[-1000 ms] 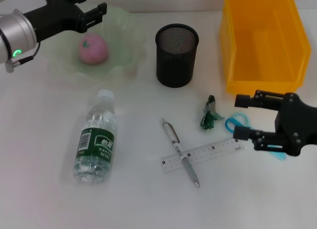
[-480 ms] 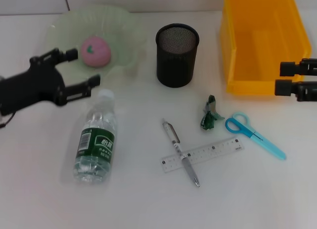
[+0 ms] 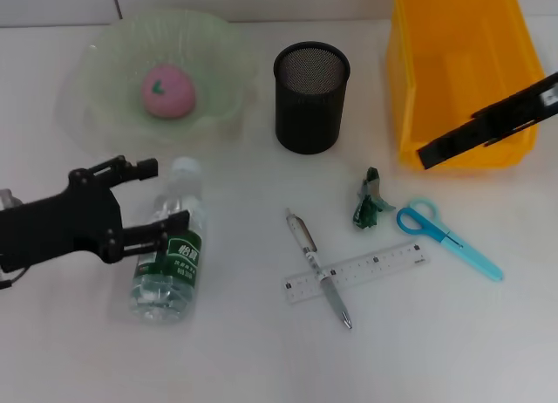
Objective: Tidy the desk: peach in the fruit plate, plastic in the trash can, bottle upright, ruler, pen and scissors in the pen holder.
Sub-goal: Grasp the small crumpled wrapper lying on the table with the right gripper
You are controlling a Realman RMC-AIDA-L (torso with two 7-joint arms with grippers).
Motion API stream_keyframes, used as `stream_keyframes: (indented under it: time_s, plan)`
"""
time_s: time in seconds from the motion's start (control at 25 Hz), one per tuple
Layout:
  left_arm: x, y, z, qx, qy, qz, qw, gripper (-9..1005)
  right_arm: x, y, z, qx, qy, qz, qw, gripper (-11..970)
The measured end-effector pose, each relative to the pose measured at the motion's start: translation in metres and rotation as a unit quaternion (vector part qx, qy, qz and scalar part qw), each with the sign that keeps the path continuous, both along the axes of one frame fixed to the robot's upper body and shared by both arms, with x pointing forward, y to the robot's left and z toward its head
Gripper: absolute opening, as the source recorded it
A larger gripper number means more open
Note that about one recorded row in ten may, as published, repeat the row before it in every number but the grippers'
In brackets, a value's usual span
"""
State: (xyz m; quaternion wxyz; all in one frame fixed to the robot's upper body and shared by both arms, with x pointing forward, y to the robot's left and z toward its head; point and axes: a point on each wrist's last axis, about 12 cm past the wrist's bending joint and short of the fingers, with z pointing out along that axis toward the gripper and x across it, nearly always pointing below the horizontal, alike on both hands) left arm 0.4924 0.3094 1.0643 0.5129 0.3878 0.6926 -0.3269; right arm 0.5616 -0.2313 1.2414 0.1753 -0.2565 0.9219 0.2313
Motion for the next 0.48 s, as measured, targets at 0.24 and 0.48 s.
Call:
stream_keyframes:
  time_s: [0.24,0.48]
  plan:
    - [-0.004,-0.001,-0.005,0.005,0.008,-0.001,1.000,861,0.016,0.032,-0.027,-0.065,0.015,0.002,0.998,710]
    - [-0.006,-0.003,-0.008,0.005,0.007,-0.001,1.000,861,0.023,0.045,-0.049,-0.076,0.028,0.000,0.997,708]
